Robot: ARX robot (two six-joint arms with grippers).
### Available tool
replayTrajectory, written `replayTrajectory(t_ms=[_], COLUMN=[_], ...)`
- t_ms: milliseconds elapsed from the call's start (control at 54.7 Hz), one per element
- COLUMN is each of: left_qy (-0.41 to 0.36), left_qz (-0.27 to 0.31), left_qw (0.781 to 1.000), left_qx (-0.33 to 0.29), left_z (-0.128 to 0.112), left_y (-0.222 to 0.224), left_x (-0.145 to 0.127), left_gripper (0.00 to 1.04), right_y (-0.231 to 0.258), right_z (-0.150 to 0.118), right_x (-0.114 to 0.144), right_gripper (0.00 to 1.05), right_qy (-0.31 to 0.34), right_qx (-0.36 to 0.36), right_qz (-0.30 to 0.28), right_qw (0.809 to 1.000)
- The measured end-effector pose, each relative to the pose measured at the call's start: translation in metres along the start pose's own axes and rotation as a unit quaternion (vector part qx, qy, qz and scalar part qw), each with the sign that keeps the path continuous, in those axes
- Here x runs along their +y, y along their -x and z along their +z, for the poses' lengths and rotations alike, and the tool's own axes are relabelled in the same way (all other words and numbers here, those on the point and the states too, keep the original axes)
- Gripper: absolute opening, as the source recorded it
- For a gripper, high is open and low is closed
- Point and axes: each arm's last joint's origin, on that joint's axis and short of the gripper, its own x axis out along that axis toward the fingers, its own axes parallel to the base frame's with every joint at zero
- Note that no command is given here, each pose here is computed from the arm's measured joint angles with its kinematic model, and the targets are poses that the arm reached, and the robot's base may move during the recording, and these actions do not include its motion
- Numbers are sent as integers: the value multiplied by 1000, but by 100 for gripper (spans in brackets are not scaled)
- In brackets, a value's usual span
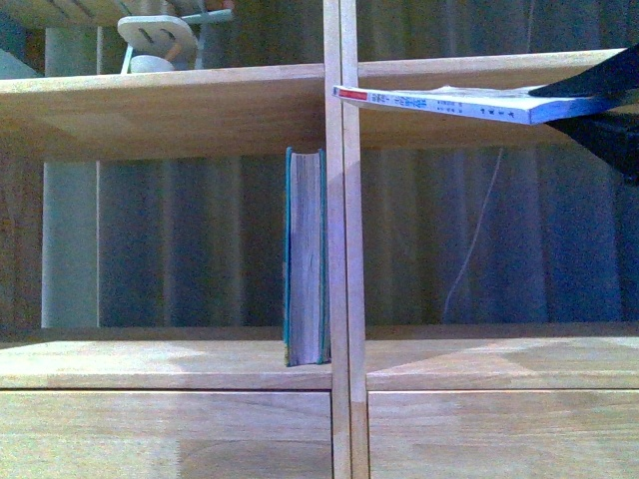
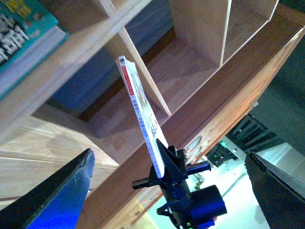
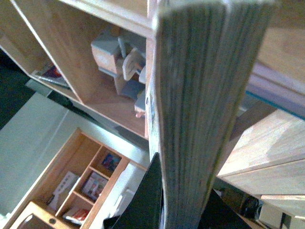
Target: Organize books on shelf
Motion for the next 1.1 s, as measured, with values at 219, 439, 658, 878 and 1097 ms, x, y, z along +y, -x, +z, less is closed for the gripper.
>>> replayTrajectory(t_ms=[219, 439, 658, 878, 1097], left_qy=[21, 9, 0, -4, -5], left_qz=[-16, -30, -48, -47, -59], left_qw=[999, 999, 998, 999, 998], left_qx=[23, 35, 36, 18, -4], left_z=[-21, -36, -43, -40, -35], left_y=[-36, -52, -59, -59, -57], left_x=[4, 2, -5, -6, -9], left_gripper=[98, 98, 98, 71, 35], right_y=[8, 16, 12, 12, 15], right_z=[-23, -53, -79, -81, -83], right_x=[11, 20, 20, 20, 21], right_gripper=[7, 7, 7, 7, 7], right_qy=[-4, -11, -23, -23, -20], right_qx=[43, 101, 131, 123, 130], right_qz=[26, 50, 56, 77, 96], right_qw=[999, 994, 990, 989, 987])
